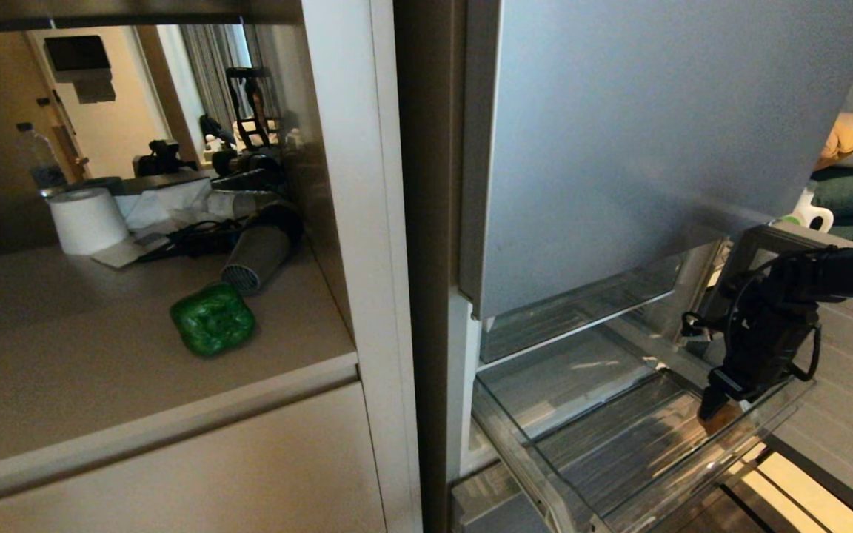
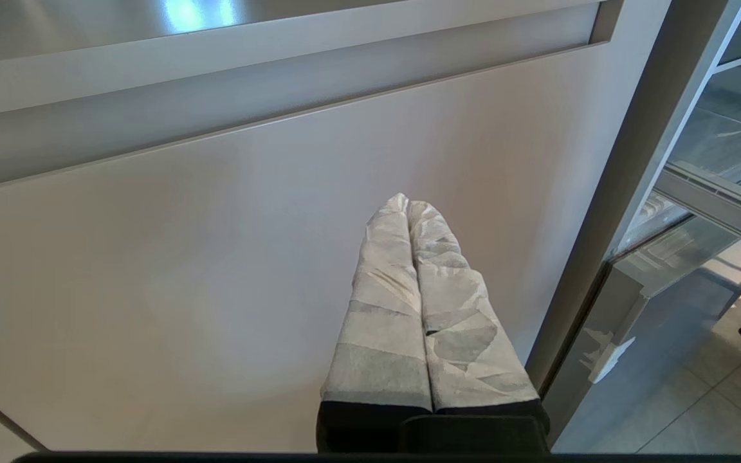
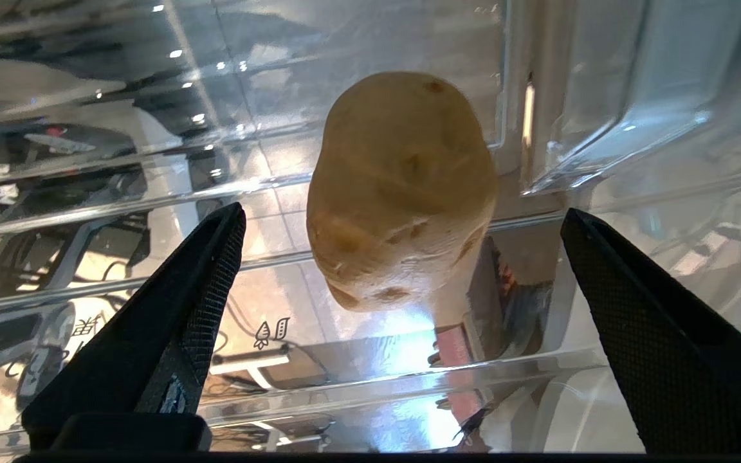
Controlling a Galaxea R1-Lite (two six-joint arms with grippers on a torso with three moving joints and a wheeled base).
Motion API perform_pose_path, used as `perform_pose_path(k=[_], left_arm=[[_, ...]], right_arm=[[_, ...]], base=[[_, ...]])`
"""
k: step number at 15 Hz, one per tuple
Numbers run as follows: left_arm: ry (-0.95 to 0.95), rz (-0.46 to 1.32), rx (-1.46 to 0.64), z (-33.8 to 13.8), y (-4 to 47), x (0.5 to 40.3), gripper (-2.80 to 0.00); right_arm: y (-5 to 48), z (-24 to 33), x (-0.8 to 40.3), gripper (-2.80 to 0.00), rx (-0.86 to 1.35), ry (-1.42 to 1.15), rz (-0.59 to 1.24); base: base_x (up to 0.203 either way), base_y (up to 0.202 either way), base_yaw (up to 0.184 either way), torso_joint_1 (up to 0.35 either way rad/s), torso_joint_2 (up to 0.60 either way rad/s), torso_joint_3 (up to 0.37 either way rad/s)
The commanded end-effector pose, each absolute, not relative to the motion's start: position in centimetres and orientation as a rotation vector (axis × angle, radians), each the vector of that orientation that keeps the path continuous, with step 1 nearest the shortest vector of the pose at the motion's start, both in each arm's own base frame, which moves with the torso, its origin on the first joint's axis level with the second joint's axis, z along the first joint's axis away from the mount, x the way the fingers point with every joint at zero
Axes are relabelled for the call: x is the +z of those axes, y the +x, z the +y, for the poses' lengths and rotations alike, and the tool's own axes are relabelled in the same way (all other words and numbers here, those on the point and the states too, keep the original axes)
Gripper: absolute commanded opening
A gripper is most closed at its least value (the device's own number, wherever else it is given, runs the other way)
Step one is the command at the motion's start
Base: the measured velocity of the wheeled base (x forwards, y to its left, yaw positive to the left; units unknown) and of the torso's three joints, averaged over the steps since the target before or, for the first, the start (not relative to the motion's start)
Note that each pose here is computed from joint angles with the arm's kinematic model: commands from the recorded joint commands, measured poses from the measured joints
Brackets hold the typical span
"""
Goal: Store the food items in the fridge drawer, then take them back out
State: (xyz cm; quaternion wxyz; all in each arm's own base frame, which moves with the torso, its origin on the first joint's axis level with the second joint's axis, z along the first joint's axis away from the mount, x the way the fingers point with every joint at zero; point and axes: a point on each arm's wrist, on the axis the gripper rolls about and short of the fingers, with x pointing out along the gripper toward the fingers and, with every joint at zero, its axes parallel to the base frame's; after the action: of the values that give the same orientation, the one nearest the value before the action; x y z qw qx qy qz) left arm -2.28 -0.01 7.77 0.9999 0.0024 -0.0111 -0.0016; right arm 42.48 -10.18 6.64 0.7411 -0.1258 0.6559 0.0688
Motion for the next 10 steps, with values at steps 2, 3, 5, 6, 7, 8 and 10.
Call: perform_pose_path(k=[2, 3, 5, 6, 7, 8, 10], left_arm=[[0.005, -0.011, -0.003, 0.0, -2.2, 7.5, -2.80], [0.005, -0.011, -0.003, 0.0, -2.2, 7.5, -2.80], [0.005, -0.011, -0.003, 0.0, -2.2, 7.5, -2.80], [0.005, -0.011, -0.003, 0.0, -2.2, 7.5, -2.80], [0.005, -0.011, -0.003, 0.0, -2.2, 7.5, -2.80], [0.005, -0.011, -0.003, 0.0, -2.2, 7.5, -2.80], [0.005, -0.011, -0.003, 0.0, -2.2, 7.5, -2.80]], right_arm=[[42.3, -10.2, 6.3, 0.00, 0.163, -0.269, 1.465], [42.3, -10.2, 6.2, 0.00, 0.165, -0.268, 1.470], [42.3, -10.1, 5.8, 0.00, 0.173, -0.270, 1.479], [42.4, -10.1, 5.6, 0.00, 0.176, -0.270, 1.486], [42.4, -10.1, 5.3, 0.00, 0.179, -0.270, 1.491], [42.5, -10.1, 5.1, 0.00, 0.180, -0.272, 1.492], [42.5, -10.2, 5.1, 0.00, 0.192, -0.287, 1.488]], base=[[0.000, 0.000, 0.000, 0.000, 0.00, 0.000], [0.000, 0.000, 0.000, 0.000, 0.00, 0.000], [0.000, 0.000, 0.000, 0.000, 0.00, 0.000], [0.000, 0.000, 0.000, 0.000, 0.00, 0.000], [0.000, 0.000, 0.000, 0.000, 0.00, 0.000], [0.000, 0.000, 0.000, 0.000, 0.00, 0.000], [0.000, 0.000, 0.000, 0.000, 0.00, 0.000]])
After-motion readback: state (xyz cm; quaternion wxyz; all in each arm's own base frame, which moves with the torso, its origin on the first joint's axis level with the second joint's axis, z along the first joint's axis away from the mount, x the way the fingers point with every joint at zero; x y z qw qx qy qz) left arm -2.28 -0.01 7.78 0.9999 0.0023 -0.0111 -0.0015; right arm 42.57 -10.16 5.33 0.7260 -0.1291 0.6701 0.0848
